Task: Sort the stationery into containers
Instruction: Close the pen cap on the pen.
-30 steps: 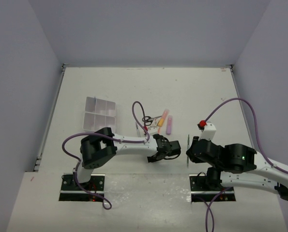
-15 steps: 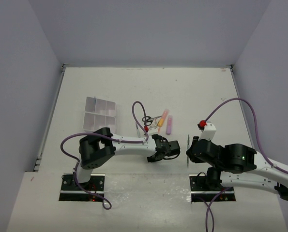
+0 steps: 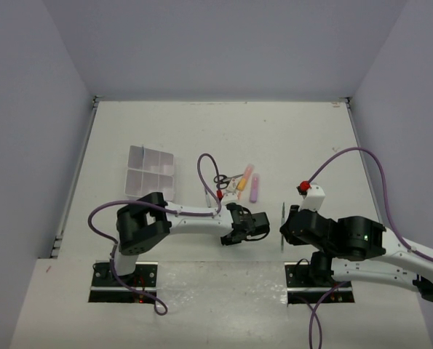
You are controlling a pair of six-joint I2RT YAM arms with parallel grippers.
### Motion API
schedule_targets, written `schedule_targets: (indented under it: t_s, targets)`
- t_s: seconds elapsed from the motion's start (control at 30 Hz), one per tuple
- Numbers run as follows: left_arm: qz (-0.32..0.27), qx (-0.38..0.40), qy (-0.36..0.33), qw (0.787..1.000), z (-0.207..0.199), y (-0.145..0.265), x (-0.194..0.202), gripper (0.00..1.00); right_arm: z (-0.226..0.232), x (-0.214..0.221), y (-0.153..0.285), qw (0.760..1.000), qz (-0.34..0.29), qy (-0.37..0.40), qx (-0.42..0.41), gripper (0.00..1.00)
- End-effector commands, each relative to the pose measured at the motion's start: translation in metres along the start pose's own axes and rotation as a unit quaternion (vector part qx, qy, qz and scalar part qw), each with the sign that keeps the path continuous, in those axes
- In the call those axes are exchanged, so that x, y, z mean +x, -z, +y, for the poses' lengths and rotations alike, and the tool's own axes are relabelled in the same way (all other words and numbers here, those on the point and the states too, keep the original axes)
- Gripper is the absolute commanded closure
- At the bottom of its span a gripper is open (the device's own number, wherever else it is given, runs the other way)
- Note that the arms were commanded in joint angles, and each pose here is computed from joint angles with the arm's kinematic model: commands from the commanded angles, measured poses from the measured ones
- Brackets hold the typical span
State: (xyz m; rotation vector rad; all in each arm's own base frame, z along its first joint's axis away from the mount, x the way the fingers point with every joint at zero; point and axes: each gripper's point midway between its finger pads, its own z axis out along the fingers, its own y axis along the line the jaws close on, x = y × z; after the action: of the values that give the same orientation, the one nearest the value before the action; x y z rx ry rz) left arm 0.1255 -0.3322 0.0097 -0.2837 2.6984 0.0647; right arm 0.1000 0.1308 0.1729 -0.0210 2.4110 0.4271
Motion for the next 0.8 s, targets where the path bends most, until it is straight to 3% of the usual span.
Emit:
schedule_targets:
  t_s: [0.0, 0.23, 0.37, 0.47, 0.53, 0.77]
  targets:
    - [-0.015, 0.011, 0.002, 1.000, 0.011, 0.006, -0.004, 1.00, 0.002, -0.006, -0.003, 1.000, -0.021, -0.015, 0.001, 1.00]
    - [-0.104, 0.044, 0.032, 0.993, 0.027, 0.035, -0.060, 1.00, 0.011, -0.003, -0.005, 1.000, -0.011, 0.001, -0.020, 1.00]
    - [-0.184, 0.089, 0.065, 0.977, 0.040, 0.065, -0.107, 1.00, 0.034, 0.004, -0.008, 0.996, -0.004, 0.004, -0.087, 1.00]
    - [-0.239, 0.150, 0.067, 0.957, 0.055, 0.100, -0.152, 1.00, 0.062, 0.005, -0.007, 0.987, -0.004, 0.003, -0.159, 1.00]
    - [-0.281, 0.215, 0.069, 0.933, 0.057, 0.126, -0.188, 1.00, 0.083, 0.007, -0.003, 0.977, -0.002, 0.005, -0.214, 1.00]
    - [-0.395, 0.266, 0.040, 0.878, 0.105, 0.219, -0.255, 1.00, 0.137, 0.002, -0.004, 0.952, -0.014, 0.036, -0.302, 1.00]
